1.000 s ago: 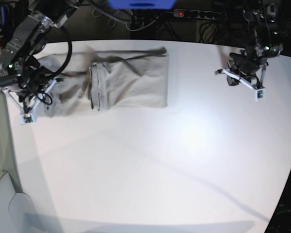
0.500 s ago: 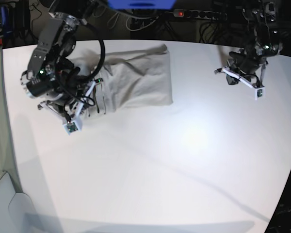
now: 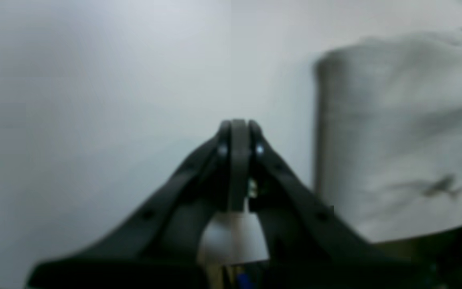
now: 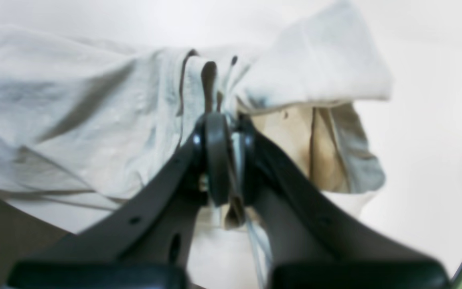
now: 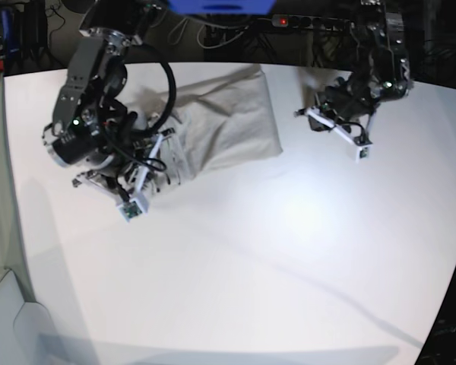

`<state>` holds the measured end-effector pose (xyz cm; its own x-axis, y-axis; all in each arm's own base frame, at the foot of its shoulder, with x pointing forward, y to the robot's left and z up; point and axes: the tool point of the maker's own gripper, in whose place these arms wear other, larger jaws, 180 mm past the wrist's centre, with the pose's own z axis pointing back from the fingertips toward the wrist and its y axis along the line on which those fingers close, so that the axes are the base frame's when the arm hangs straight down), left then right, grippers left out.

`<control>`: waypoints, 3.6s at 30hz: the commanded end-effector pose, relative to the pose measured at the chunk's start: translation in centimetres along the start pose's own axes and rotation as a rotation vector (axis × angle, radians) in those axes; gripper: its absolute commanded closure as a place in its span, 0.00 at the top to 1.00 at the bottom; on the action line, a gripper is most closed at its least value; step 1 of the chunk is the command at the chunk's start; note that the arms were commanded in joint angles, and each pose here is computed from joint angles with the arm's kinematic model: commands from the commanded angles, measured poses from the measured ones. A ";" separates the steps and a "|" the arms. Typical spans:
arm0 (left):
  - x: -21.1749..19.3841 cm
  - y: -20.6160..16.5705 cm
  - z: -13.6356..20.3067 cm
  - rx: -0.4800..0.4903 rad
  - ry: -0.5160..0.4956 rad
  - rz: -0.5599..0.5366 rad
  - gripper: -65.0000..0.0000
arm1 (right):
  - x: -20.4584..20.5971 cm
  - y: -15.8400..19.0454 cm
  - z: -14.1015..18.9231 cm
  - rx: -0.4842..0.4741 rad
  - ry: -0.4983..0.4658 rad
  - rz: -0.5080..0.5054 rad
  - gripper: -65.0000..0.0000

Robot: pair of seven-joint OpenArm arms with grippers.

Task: Layout the t-shirt on the table in an organized manner, then fold the t-shirt properly
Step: 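Lift the strip end with the right gripper and carry it toward the left gripper, then fold the held strip end over onto the shirt's middle with the right gripper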

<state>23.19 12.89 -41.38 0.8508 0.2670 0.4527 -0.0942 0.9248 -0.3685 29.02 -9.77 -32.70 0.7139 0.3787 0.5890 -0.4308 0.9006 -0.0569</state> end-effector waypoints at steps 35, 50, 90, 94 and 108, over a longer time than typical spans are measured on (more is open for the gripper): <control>-2.3 -6.0 -6.6 -0.087 0.152 0.082 0.00 | 3.7 12.6 1.1 0.424 -0.187 0.150 0.00; -2.4 -5.8 -6.5 -0.084 0.154 0.082 0.00 | 2.9 14.9 -0.8 0.510 -0.151 0.143 0.00; 2.3 7.7 7.1 0.167 -0.181 0.218 0.00 | 3.2 18.5 -2.0 0.613 -0.157 0.185 0.00; 1.4 8.0 7.2 0.177 -0.162 0.221 0.00 | 3.3 18.2 -2.1 0.607 -0.157 0.180 0.00; 1.4 8.0 7.2 0.179 -0.165 0.221 0.00 | 2.4 17.4 -2.1 0.596 -0.139 0.201 0.60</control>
<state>19.35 22.41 -38.61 0.7181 0.5034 0.4805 -0.3848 0.8625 -0.3286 23.67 6.30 -35.70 0.5599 0.4978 0.6624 -0.7956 0.5462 0.2620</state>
